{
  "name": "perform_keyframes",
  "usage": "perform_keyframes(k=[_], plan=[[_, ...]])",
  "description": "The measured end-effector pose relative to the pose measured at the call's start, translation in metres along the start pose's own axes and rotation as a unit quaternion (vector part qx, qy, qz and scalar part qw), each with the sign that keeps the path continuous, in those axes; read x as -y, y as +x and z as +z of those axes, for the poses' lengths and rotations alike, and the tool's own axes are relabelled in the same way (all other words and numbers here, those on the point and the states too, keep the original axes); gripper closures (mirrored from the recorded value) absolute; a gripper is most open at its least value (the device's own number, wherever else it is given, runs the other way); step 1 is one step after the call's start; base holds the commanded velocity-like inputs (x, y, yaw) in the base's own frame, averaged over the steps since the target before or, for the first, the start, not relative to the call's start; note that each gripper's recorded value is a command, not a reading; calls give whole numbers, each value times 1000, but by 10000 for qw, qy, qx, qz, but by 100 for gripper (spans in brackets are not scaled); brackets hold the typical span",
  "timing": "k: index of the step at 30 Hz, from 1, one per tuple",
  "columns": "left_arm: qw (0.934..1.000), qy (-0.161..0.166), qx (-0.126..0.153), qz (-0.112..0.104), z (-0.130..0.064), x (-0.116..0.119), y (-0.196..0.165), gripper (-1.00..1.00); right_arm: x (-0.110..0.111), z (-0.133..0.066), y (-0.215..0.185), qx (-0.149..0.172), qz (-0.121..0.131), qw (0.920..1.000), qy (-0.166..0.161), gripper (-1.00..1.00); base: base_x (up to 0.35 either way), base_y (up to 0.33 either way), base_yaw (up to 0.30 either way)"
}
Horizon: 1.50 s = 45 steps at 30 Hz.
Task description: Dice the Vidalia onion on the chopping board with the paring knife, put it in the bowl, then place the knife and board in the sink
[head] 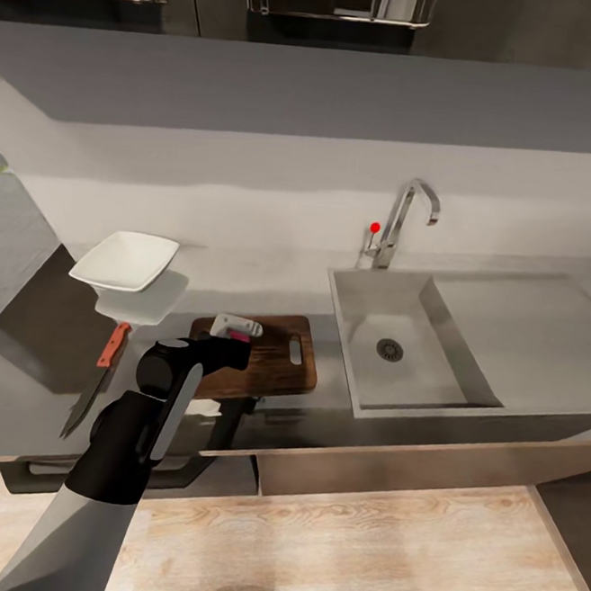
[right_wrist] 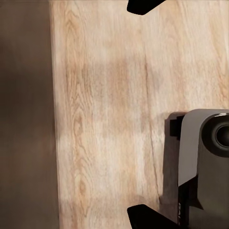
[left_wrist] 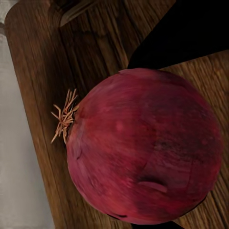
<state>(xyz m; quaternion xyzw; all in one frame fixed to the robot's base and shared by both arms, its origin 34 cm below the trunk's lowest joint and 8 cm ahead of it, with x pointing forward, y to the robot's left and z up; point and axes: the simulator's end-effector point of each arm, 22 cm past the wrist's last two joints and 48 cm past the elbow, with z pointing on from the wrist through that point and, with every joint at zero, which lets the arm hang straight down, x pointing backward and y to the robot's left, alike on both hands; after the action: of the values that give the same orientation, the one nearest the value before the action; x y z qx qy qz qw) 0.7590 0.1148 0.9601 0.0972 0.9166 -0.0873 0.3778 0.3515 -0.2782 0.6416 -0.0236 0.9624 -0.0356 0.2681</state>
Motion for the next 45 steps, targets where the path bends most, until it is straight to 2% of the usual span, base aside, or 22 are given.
perform_keyframes(k=[18, 28, 45], plan=[[10000, 4, 18, 0, -2, 0, -2, 100, 0, 0, -2, 16, 0, 10000, 1, -100, -48, 0, 0], [10000, 7, 13, -1, -1, 1, -1, 100, 0, 0, -1, 16, 0, 10000, 1, -100, 119, 0, 0], [10000, 3, 15, 1, -1, 0, -2, 100, 0, 0, -1, 14, 0, 10000, 2, -100, -12, 0, 0]])
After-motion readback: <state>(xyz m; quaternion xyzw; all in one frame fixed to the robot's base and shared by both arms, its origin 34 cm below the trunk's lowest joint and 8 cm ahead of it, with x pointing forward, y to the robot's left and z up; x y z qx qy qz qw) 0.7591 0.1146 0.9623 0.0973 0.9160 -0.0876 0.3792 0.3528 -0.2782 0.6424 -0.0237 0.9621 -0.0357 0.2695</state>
